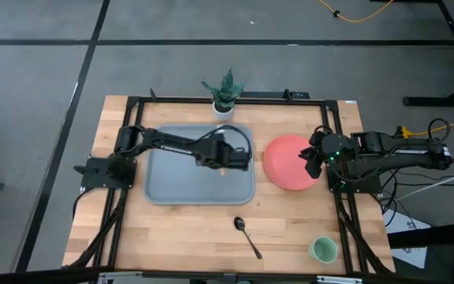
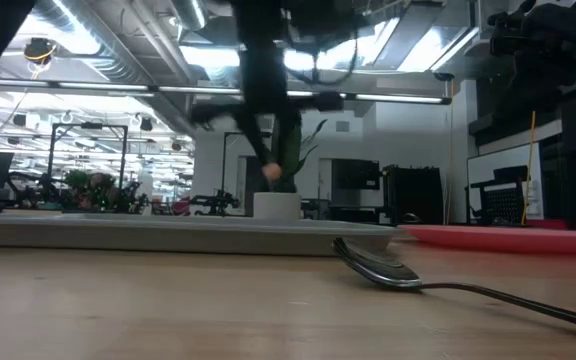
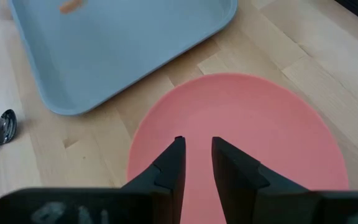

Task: Pick and place plate/cup/fork/spoon on tray
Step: Put the fork on the blue tray, then put the spoon on the blue tray

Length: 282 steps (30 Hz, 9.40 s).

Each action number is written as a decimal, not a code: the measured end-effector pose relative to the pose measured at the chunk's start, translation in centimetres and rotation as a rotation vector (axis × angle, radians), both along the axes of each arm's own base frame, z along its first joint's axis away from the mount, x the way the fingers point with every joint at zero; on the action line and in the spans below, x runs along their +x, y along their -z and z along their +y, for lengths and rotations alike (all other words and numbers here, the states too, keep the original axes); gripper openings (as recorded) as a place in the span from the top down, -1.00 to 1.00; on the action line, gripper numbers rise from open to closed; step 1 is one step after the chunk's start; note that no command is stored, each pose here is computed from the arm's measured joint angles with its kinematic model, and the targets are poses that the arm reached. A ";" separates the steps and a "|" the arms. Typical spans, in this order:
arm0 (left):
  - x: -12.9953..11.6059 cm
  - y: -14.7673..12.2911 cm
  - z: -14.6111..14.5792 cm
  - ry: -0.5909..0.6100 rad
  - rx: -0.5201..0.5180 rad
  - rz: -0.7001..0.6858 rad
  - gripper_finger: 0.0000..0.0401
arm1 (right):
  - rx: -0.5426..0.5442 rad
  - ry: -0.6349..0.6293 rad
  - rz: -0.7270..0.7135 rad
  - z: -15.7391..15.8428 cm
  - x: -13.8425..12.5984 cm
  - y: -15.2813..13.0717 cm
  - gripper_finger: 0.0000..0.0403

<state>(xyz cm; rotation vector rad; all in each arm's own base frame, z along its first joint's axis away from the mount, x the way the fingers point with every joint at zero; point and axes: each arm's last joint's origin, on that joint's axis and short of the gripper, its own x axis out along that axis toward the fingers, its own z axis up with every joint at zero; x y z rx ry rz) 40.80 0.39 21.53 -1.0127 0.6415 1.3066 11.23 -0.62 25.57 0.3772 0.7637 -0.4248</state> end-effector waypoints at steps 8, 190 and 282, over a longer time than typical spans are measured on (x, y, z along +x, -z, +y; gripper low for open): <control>2.4 3.3 1.1 0.086 -0.065 -0.040 0.79 | -0.015 -0.017 0.007 0.0 0.0 0.0 0.59; -5.5 2.6 -23.6 1.062 -0.263 0.681 0.57 | 0.065 -0.074 0.070 0.3 -0.5 0.4 0.59; -9.9 0.7 -18.7 1.041 -0.168 0.340 1.00 | 0.041 -0.058 0.107 0.2 2.0 1.2 0.59</control>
